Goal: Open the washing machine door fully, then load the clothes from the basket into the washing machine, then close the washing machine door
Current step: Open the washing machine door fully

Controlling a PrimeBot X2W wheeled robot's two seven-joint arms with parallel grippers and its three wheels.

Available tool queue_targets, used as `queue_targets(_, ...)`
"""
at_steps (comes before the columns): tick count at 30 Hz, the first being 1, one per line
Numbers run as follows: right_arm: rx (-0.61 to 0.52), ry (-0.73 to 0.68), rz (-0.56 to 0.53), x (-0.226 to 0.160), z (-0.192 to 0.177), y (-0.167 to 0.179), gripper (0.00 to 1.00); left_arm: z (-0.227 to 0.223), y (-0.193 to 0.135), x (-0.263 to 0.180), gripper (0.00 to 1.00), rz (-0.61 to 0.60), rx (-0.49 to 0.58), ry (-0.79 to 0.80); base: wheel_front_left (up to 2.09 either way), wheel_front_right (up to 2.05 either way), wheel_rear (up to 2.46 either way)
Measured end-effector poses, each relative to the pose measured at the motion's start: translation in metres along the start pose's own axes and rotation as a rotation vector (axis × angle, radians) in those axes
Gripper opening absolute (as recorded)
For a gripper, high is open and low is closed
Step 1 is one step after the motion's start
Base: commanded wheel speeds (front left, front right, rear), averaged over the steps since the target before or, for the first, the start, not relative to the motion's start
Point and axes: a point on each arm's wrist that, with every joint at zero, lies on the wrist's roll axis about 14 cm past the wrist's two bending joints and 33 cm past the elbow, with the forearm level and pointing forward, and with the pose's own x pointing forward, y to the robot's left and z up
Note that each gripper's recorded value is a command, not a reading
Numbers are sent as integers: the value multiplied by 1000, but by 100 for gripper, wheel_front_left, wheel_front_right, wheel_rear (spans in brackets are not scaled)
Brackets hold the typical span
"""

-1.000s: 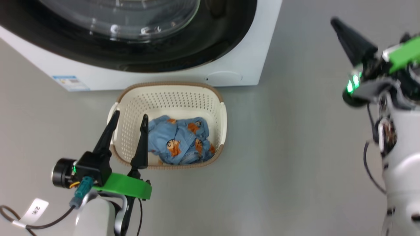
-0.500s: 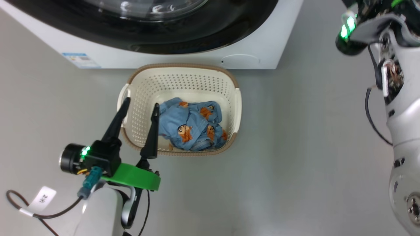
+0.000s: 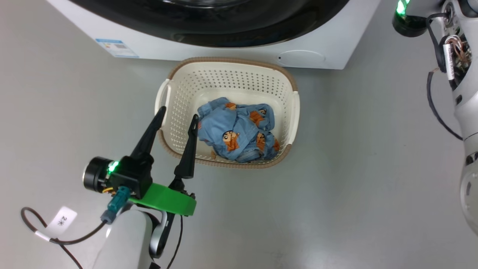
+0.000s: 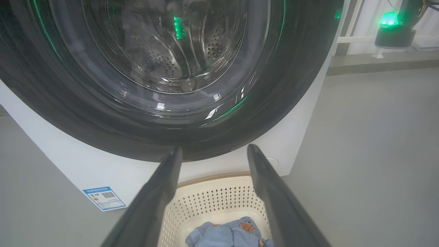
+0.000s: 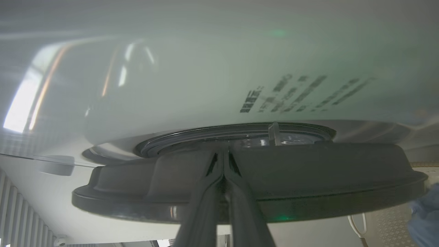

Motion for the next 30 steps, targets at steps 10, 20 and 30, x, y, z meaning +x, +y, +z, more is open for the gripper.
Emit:
queue_targets(10,-32,41,-34,11,-6,-5,0,-1,6,-4,100,26,-5,7,0,0,0)
queue_targets(20,-43,87,-41,9,-12,-5,0,3,3,0,100,23,-7,-7,0,0,0)
queue_targets(30,-51,194,-29,-3,-29,-10,0,3,-4,4,100,5,-17,-9,0,0,0)
